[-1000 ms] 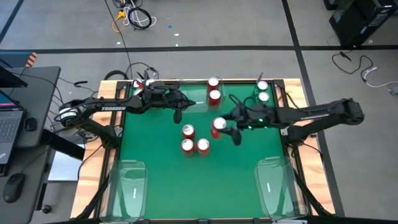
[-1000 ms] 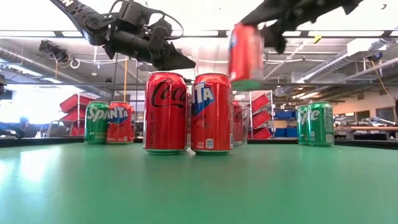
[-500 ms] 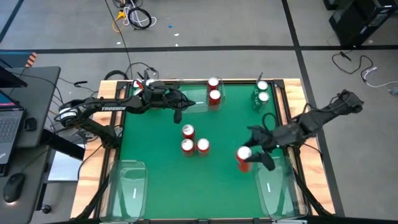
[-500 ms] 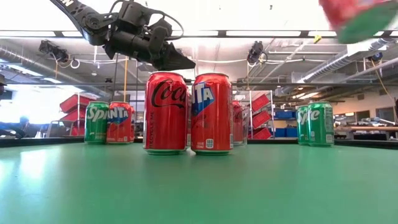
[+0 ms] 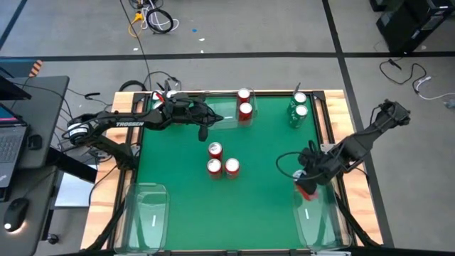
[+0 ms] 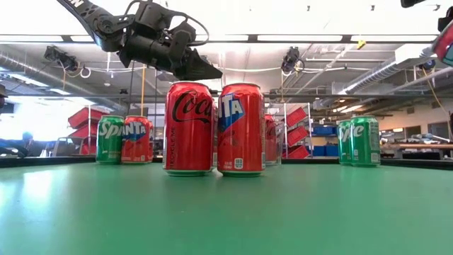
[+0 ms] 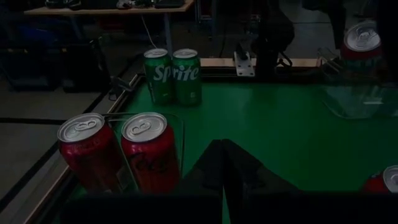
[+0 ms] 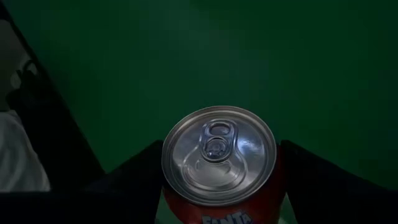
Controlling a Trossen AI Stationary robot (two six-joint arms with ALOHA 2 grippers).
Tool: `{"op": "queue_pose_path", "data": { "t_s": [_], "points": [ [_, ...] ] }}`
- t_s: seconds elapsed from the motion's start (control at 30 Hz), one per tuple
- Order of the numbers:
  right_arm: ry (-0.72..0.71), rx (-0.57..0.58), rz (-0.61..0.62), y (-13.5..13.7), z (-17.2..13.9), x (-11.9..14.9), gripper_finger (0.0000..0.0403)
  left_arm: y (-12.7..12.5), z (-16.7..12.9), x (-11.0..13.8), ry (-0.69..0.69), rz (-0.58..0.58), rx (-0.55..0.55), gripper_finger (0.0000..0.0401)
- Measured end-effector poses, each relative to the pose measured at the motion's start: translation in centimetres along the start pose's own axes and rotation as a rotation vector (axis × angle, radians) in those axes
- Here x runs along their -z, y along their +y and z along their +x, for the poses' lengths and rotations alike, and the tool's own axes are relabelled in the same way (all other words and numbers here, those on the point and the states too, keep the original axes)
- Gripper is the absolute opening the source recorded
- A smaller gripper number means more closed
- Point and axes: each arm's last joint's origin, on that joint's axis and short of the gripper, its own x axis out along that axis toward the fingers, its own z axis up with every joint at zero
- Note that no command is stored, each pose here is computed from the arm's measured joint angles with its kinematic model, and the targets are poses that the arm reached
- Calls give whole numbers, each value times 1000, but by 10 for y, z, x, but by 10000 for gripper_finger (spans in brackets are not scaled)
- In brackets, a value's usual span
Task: Sort soda cans
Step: Put the red soda can into the middle right transparent bin
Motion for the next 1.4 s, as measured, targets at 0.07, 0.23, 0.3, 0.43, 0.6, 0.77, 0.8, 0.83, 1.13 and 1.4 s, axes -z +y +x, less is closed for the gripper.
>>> {"op": "queue_pose_path", "data": {
  "t_s": [0.07, 0.23, 0.3, 0.43, 0.6, 0.77, 0.8, 0.83, 1.13, 1.4],
  "points": [
    [-27, 0, -27, 2, 2, -1, 268, 0, 0, 0, -1, 0, 0, 3],
    [-159, 9, -120, 8, 5, -7, 268, 0, 0, 0, 0, 0, 0, 3],
    [-225, 31, -147, 10, 7, -11, 268, 0, 0, 0, 0, 0, 0, 3],
    [-350, 106, -189, 11, 12, -20, 268, 0, 0, 0, 0, 0, 0, 3],
    [-473, 164, -214, 11, 14, -37, 268, 0, 0, 0, -1, 1, -1, 3],
    [-532, 186, -209, 15, 23, -58, 268, 0, 0, 0, -2, 6, -2, 3],
    [-540, 190, -216, 16, 26, -62, 268, 0, 0, 0, -3, 6, -3, 3],
    [-548, 195, -221, 18, 29, -66, 268, 0, 0, 0, -4, 7, -3, 3],
    [-478, 313, -37, 11, 52, -70, 268, 0, 0, 0, 2, 6, -2, 3],
    [-516, 430, 90, 2, 48, -41, 268, 0, 0, 0, 1, 6, -2, 3]
  ]
}}
